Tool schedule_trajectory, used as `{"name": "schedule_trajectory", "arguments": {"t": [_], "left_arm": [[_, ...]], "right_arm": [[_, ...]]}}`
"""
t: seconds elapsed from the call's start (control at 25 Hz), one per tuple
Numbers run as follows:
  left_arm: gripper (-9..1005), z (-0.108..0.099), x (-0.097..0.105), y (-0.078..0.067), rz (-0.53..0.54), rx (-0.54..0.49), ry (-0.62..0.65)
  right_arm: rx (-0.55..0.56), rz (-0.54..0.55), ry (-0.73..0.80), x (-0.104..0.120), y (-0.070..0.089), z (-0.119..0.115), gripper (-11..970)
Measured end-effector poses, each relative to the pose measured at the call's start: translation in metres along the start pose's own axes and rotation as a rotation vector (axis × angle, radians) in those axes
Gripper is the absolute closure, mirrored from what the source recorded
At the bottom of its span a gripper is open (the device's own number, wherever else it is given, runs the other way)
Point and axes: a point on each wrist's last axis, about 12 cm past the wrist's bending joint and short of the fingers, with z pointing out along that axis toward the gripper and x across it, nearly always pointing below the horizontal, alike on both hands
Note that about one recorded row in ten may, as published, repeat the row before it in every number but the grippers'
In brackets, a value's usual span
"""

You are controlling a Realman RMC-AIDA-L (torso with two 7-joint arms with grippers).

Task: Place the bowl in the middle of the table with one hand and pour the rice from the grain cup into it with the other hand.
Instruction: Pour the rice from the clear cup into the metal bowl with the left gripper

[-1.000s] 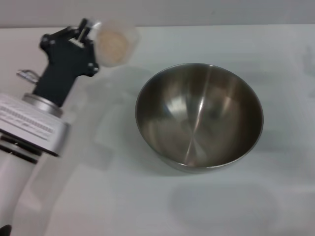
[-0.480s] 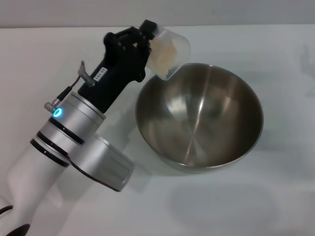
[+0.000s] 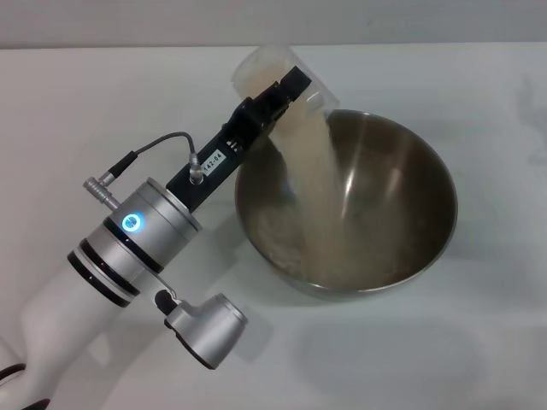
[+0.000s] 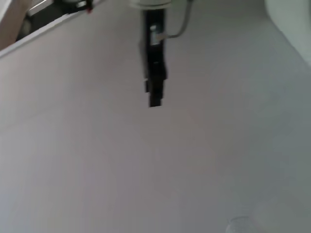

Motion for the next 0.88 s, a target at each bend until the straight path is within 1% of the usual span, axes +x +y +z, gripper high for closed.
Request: {"name": "schedule_trajectory", "arguments": {"t": [0.04, 0.12, 0.2, 0.28, 0.36, 0.4, 0.48, 0.52, 0.56, 0.6, 0.76, 0.88], "left_arm": [[978, 0.000, 0.000, 0.000, 0.000, 0.000, 0.000], [978, 0.000, 0.001, 0.000, 0.043, -0.003, 0.009], [978, 0.001, 0.004, 0.001, 0.064, -0.010, 0.023], [978, 0.001, 0.004, 0.002, 0.068, -0.015, 0.029], [977, 0.000, 0.004, 0.003, 0.061, -0.022, 0.032], [977, -0.001, -0.005, 0.004, 0.022, -0.022, -0.008], [977, -0.001, -0.005, 0.004, 0.022, -0.022, -0.008], [977, -0.004, -0.017, 0.002, -0.008, 0.003, -0.069], [977, -0.004, -0.017, 0.002, -0.008, 0.003, -0.069], [977, -0.003, -0.018, -0.001, -0.011, 0.026, -0.077], [977, 0.002, -0.008, 0.000, -0.015, 0.027, -0.018], [977, -0.001, -0.017, 0.000, -0.016, 0.026, -0.064]], "right_arm": [[0.000, 0.000, 0.000, 0.000, 0.000, 0.000, 526], [-0.001, -0.001, -0.002, 0.000, 0.000, 0.001, 526], [-0.002, -0.001, -0.002, 0.000, 0.000, 0.001, 526], [-0.002, -0.001, -0.003, 0.000, 0.000, 0.001, 526], [-0.002, -0.002, -0.004, -0.001, 0.000, 0.002, 526], [-0.003, -0.002, -0.004, -0.001, 0.000, 0.002, 526], [-0.003, -0.002, -0.005, -0.001, 0.000, 0.002, 526], [-0.003, -0.002, -0.005, -0.001, 0.000, 0.003, 526], [-0.004, -0.002, -0.005, -0.001, 0.000, 0.003, 526], [-0.004, -0.003, -0.006, -0.001, 0.000, 0.003, 526], [-0.004, -0.003, -0.008, -0.001, -0.001, 0.004, 526], [-0.005, -0.003, -0.008, -0.001, 0.000, 0.004, 526]]}}
